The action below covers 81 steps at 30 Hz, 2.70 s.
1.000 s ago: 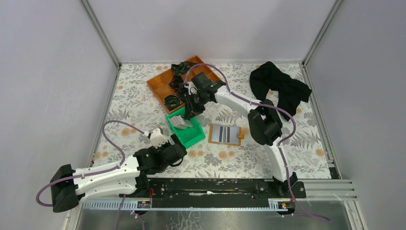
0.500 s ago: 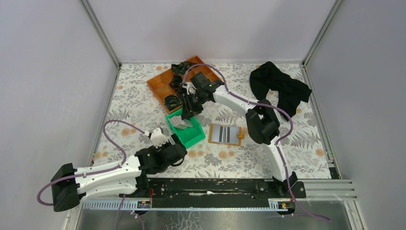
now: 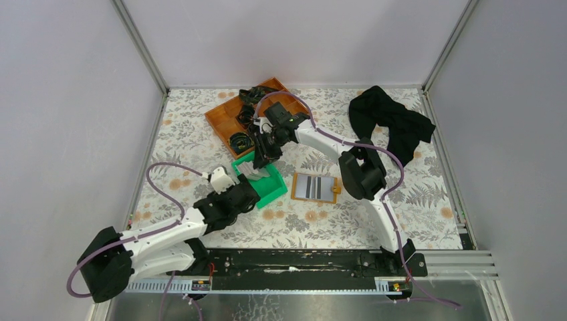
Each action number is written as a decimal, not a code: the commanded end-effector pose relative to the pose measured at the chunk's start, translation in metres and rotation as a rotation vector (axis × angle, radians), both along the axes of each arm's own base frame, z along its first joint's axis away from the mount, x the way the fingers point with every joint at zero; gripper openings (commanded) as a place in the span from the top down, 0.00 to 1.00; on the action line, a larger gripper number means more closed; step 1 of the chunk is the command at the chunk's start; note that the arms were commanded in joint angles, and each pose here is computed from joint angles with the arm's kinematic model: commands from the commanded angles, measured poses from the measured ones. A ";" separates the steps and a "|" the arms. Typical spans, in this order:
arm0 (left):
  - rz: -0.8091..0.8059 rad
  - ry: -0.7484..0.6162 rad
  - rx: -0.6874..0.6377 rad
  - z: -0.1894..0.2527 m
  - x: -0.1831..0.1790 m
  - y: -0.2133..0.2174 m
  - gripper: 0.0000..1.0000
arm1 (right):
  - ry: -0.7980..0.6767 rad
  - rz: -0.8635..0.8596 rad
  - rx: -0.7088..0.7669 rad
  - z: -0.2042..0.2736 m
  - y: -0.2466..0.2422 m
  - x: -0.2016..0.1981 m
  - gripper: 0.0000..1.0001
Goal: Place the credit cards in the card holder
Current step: Pick up the credit card from the storage box.
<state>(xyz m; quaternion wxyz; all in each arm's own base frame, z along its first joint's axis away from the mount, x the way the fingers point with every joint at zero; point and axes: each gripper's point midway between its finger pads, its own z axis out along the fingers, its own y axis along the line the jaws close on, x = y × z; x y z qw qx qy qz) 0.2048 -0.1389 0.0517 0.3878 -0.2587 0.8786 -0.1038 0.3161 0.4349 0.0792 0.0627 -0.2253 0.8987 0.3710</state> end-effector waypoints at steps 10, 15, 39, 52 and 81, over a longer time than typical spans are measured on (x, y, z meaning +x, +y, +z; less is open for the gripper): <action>-0.055 0.016 -0.006 -0.014 0.018 -0.007 0.09 | -0.033 0.012 0.022 0.024 0.003 0.000 0.74; -0.054 0.026 -0.007 -0.017 0.017 -0.006 0.09 | -0.042 0.012 0.028 0.030 0.003 0.001 0.75; -0.068 0.042 0.005 -0.021 0.017 -0.005 0.11 | -0.056 0.007 0.061 0.049 0.001 0.007 0.77; -0.067 0.045 0.005 -0.023 0.019 -0.005 0.12 | -0.109 -0.029 -0.022 0.041 -0.018 0.021 0.78; -0.094 0.017 -0.012 -0.018 0.025 -0.012 0.11 | -0.333 -0.002 -0.472 -0.012 -0.043 0.026 0.92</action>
